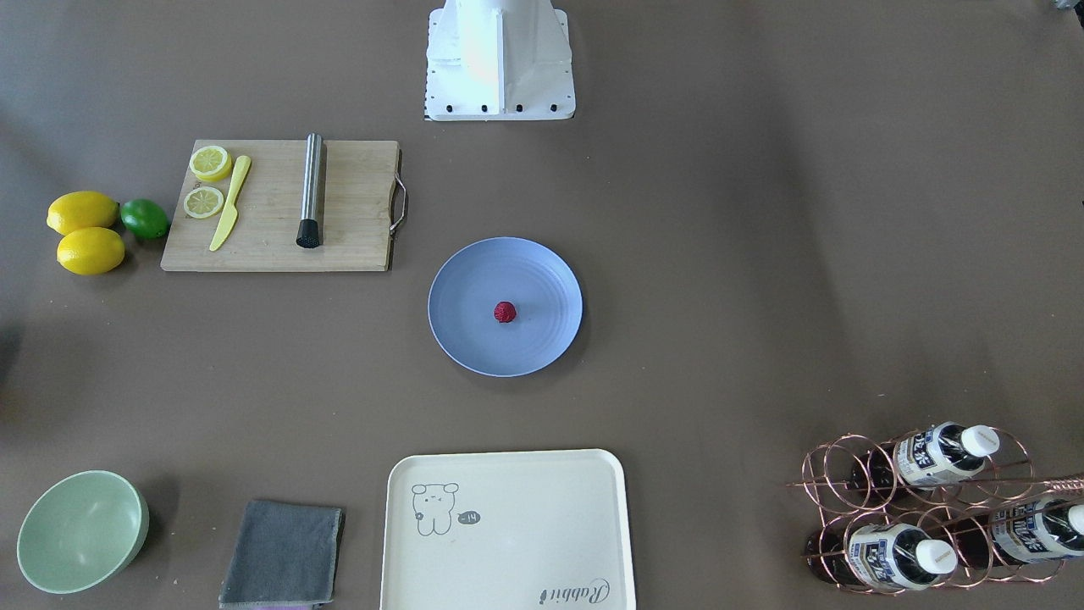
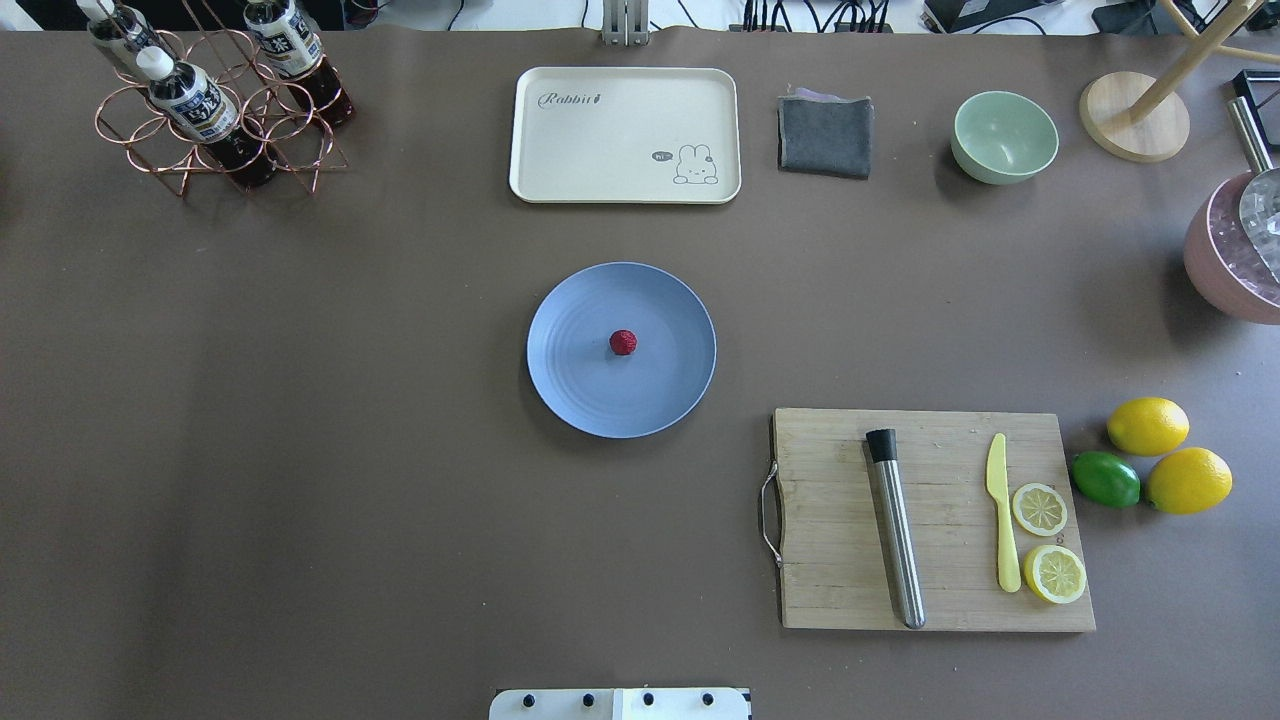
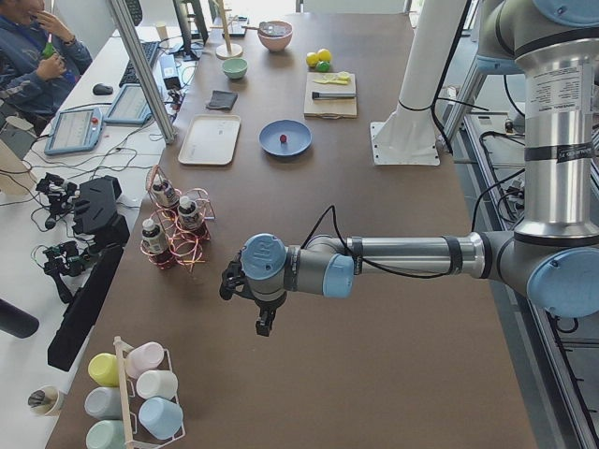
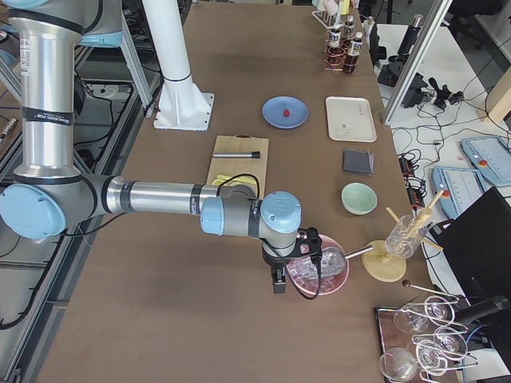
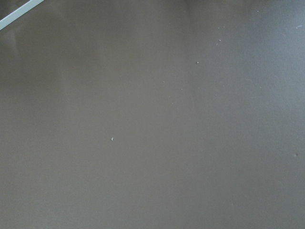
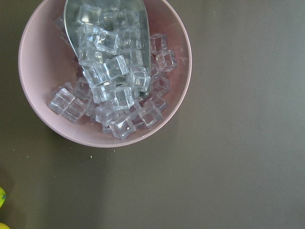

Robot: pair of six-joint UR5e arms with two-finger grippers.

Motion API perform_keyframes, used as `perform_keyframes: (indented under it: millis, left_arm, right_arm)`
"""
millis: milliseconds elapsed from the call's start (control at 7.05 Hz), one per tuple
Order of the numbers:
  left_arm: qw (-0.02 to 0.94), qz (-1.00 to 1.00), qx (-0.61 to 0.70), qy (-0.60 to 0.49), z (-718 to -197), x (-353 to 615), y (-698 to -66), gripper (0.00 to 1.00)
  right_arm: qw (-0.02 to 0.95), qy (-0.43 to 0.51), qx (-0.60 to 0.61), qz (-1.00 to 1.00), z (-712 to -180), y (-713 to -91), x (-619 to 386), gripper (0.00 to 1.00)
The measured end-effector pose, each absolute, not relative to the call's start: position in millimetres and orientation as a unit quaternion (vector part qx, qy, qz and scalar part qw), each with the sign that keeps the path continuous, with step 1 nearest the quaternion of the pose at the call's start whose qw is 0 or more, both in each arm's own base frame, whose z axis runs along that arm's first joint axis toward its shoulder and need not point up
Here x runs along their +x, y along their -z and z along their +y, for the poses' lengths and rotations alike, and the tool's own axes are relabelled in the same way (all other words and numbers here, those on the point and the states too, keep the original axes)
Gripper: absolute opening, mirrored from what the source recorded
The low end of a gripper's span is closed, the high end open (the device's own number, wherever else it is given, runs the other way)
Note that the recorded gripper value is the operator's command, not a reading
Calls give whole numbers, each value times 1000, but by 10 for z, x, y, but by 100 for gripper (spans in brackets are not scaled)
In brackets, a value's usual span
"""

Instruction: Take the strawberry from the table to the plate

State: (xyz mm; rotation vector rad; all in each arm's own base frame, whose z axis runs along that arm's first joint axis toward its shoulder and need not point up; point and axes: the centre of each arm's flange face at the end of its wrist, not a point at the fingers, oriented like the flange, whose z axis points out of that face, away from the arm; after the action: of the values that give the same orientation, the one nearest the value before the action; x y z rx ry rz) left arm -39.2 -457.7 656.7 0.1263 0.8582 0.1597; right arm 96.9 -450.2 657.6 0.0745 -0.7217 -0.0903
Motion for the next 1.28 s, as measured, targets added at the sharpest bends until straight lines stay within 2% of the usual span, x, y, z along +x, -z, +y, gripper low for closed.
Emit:
perform_keyframes:
  millis: [1277]
  left_arm:
    - [904, 416, 58, -76, -4579, -392, -6598, 98]
  right_arm:
    - [934, 45, 37, -353, -4502, -6576, 969, 100]
